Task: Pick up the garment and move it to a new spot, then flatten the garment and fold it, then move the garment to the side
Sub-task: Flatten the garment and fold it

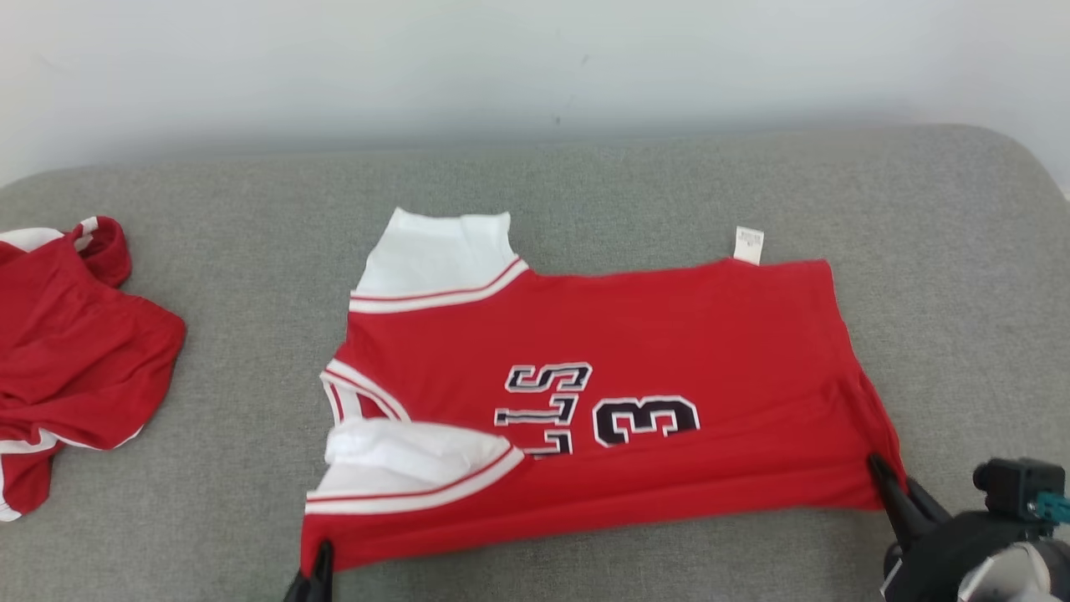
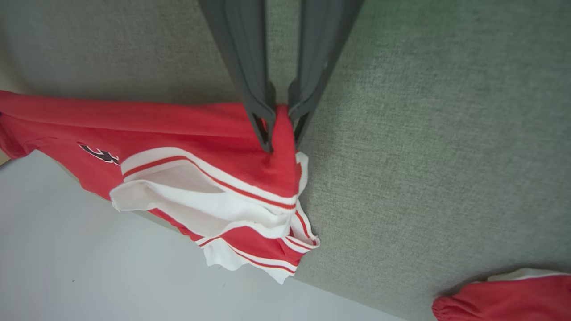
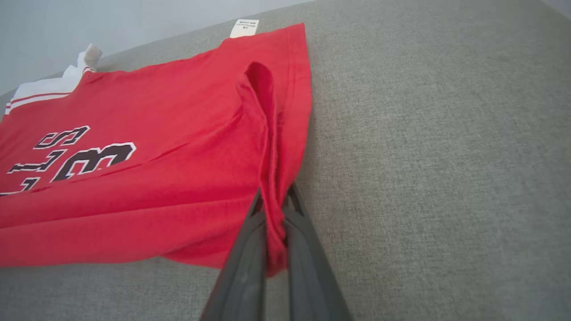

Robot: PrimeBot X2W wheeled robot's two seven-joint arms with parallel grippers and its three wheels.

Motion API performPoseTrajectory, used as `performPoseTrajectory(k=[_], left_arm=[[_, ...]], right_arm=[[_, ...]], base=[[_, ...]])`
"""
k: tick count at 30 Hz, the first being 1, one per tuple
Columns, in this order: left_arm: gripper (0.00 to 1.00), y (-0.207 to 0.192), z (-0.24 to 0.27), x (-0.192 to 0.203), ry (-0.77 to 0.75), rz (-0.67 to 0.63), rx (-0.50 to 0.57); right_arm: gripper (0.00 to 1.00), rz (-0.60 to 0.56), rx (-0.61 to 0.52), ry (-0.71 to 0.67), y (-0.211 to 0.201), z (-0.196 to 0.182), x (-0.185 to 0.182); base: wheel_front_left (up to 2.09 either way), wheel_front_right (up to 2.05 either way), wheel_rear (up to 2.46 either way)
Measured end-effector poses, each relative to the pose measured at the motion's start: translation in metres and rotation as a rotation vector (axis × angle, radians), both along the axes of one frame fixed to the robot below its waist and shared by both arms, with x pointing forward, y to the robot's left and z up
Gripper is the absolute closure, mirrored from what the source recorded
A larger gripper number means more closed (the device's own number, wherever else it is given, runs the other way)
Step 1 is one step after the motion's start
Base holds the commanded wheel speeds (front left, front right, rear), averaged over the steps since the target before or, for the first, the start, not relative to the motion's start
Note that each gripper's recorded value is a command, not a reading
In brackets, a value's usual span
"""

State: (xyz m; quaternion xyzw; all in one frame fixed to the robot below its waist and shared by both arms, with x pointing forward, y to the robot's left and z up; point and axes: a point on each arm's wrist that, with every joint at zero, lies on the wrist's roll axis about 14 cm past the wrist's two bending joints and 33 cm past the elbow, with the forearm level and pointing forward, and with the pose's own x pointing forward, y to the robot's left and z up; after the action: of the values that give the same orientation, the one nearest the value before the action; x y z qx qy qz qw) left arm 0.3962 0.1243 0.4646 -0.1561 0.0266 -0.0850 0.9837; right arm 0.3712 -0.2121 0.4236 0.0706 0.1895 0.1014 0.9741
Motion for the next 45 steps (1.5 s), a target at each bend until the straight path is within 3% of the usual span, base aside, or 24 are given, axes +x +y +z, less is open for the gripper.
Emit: performPoseTrajectory(k=[6, 13, 14, 15, 16, 17, 18, 27, 39, 45], left_arm=[[1.00, -0.003, -0.008, -0.020, 0.035, -0.002, -0.004], [1.00, -0.004, -0.013, -0.022, 0.051, -0.001, 0.007], [1.00, -0.004, -0.015, -0.022, 0.056, -0.003, 0.009], [1.00, -0.004, -0.017, -0.022, 0.063, -0.003, 0.012], [0.58, -0.003, -0.018, -0.022, 0.066, -0.001, 0.018], [0.08, -0.003, -0.017, -0.021, 0.061, 0.003, 0.020], [0.00, -0.002, -0.014, -0.020, 0.050, 0.006, 0.021], [0.00, 0.021, 0.020, -0.009, -0.060, 0.080, 0.054], [0.00, 0.045, 0.087, -0.007, -0.274, 0.192, 0.201], [0.00, 0.057, 0.099, -0.014, -0.305, 0.245, 0.215]], right_arm=[[1.00, 0.012, 0.029, 0.102, 0.003, -0.010, -0.030], [1.00, 0.010, 0.032, 0.129, 0.005, -0.011, -0.041], [0.75, 0.008, 0.031, 0.127, 0.005, -0.010, -0.040], [0.41, 0.011, 0.018, 0.127, 0.005, -0.011, -0.040], [0.00, 0.003, 0.025, 0.118, 0.006, -0.009, -0.038], [0.00, 0.000, 0.030, 0.105, 0.007, -0.006, -0.036], [0.00, 0.001, 0.022, 0.093, 0.008, -0.004, -0.034], [0.00, 0.027, -0.047, -0.093, 0.016, 0.037, -0.008], [0.00, 0.045, -0.075, -0.408, 0.035, 0.091, 0.008], [0.00, 0.021, -0.055, -0.450, 0.042, 0.092, 0.000]], base=[[0.00, 0.00, 0.00], [0.00, 0.00, 0.00], [0.00, 0.00, 0.00], [0.00, 0.00, 0.00], [0.00, 0.00, 0.00], [0.00, 0.00, 0.00], [0.00, 0.00, 0.00], [0.00, 0.00, 0.00], [0.00, 0.00, 0.00], [0.00, 0.00, 0.00]])
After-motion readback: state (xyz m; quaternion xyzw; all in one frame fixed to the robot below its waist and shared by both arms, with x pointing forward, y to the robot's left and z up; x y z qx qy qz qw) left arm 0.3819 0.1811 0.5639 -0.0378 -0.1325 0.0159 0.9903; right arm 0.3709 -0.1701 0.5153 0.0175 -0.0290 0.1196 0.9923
